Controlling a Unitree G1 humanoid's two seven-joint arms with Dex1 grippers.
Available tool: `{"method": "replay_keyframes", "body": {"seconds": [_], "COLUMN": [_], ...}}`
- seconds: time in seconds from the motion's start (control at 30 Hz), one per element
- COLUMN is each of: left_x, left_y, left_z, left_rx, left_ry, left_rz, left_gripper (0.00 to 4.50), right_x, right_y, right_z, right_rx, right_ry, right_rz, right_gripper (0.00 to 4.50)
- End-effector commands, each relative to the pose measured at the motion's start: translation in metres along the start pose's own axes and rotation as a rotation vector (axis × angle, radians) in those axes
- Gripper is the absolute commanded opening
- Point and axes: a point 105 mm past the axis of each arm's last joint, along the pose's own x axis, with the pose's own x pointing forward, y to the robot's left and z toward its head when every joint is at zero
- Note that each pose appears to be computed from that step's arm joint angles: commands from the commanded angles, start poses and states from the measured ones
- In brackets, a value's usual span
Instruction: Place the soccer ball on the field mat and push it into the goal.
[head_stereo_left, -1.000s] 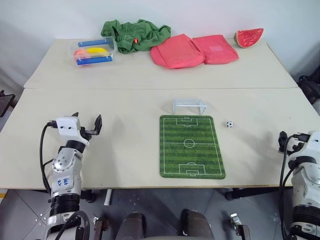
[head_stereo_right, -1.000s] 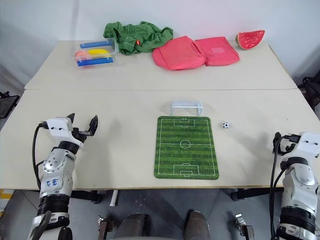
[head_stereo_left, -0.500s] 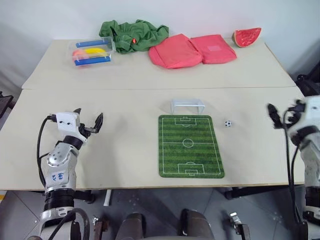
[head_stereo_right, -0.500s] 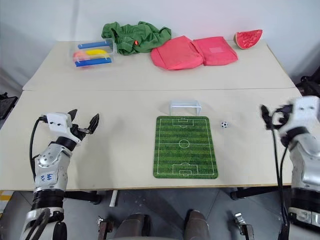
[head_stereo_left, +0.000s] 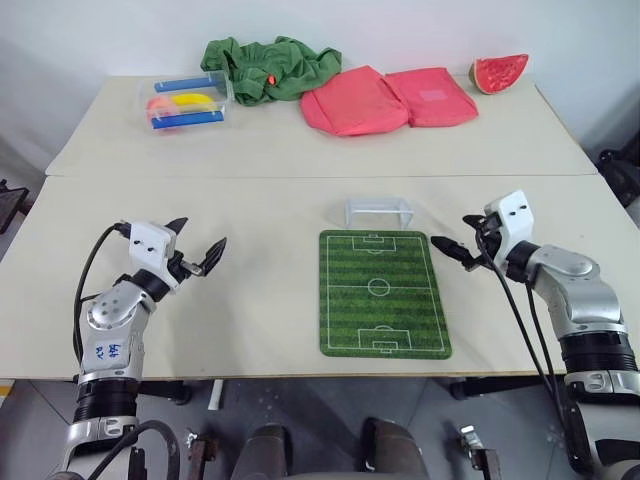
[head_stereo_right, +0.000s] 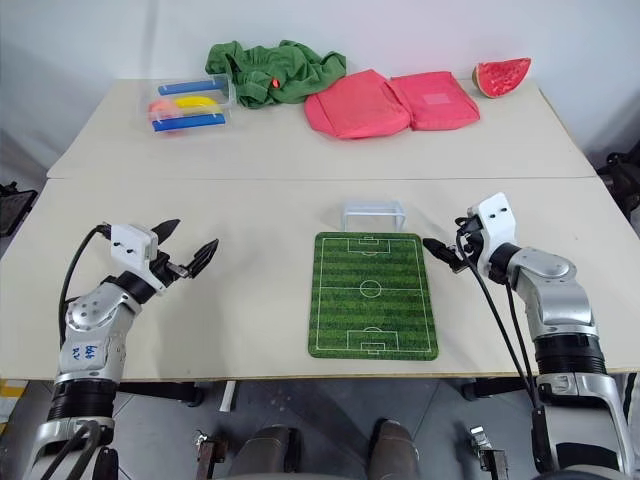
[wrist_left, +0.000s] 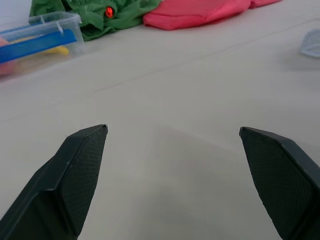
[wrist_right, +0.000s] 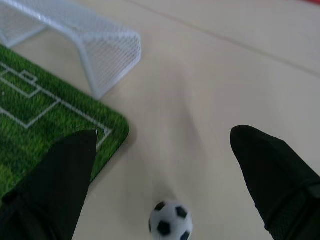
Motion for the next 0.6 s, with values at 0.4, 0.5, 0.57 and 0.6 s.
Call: {"method": "replay_keyframes", "body": {"seconds": [0.4, 0.5, 0.57, 0.6], "left_x": [-0.002, 0.0, 0.001, 0.002], "left_y": [0.005, 0.005, 0.005, 0.005], "left_z": [0.015, 0.015, 0.015, 0.015], "left_rx": [0.026, 0.026, 0.025, 0.025], "left_ry": [-0.039, -0.044, -0.046, -0.047], "left_rz": [0.023, 0.023, 0.021, 0.02], "left_gripper": [4.5, 4.5, 4.5, 4.5], "right_x": [-0.008, -0.009, -0.009, -0.01], "right_y": [-0.005, -0.005, -0.007, -0.008], "right_z": [-0.031, -0.031, -0.03, -0.029], "right_rx": [0.077, 0.076, 0.077, 0.076], "right_ry": [0.044, 0.038, 0.034, 0.031], "right_rz": [-0.06, -0.067, -0.075, -0.08], "right_gripper": [4.29, 3.55, 2.9, 2.54]}}
